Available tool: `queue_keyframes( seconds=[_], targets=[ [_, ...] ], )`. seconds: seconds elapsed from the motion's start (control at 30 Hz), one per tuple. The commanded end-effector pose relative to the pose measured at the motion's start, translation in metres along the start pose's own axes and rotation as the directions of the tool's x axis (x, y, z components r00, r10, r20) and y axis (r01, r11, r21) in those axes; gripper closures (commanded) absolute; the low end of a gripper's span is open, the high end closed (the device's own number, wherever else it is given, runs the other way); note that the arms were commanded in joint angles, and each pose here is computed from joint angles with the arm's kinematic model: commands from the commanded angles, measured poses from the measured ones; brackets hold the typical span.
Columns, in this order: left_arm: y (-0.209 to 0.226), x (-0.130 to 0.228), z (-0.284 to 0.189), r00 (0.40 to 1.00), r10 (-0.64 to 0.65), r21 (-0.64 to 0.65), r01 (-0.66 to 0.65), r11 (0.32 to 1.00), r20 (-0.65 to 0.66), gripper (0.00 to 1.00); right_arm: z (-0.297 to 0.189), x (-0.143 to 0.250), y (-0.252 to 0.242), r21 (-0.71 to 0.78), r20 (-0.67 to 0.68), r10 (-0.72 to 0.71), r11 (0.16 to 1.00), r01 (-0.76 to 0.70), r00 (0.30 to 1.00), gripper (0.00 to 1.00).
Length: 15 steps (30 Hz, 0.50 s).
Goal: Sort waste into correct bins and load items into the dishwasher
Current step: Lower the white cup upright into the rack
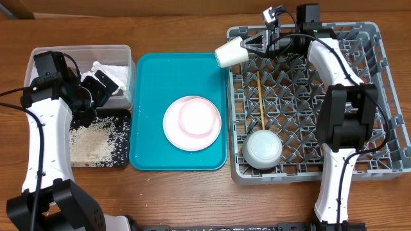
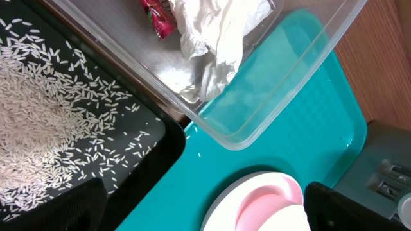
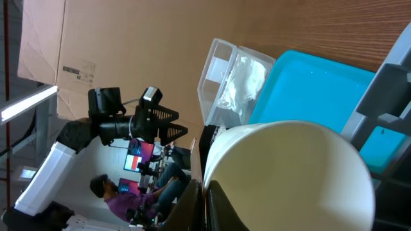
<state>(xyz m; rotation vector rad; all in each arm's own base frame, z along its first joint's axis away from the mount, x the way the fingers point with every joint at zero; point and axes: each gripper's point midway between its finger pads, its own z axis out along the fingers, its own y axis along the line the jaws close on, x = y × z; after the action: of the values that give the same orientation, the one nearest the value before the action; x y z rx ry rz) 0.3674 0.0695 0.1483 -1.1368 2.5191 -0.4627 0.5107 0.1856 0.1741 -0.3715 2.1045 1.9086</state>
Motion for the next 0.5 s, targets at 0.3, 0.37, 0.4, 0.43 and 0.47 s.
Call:
queue_keyframes(
  seconds=[0.3,0.37,0.4,0.43,0.47],
  targets=[
    [-0.005,-0.004,-0.007,0.999,0.027,0.007,-0.027,1.000,0.025,0.00,0.002,0.004,-0.018,0.073,0.004,0.050,0.996,-0.050,0.999,0.96],
    [-0.005,-0.004,-0.007,0.999,0.027,0.007,-0.027,1.000,0.025,0.00,0.002,0.005,-0.019,0.080,0.004,0.047,0.996,-0.048,0.999,0.96],
    [-0.005,-0.004,-0.007,0.999,0.027,0.007,-0.027,1.000,0.025,0.00,0.002,0.007,-0.021,0.089,0.001,0.046,0.995,-0.046,0.999,0.96],
    [-0.005,-0.004,-0.007,0.999,0.027,0.007,-0.027,1.000,0.025,0.00,0.002,0.009,-0.025,0.109,0.001,0.054,0.993,-0.054,0.999,0.96],
    [-0.005,-0.004,-0.007,0.999,0.027,0.007,-0.027,1.000,0.025,0.00,0.001,0.011,-0.027,0.123,0.000,0.063,0.990,-0.063,0.998,0.96]
  ],
)
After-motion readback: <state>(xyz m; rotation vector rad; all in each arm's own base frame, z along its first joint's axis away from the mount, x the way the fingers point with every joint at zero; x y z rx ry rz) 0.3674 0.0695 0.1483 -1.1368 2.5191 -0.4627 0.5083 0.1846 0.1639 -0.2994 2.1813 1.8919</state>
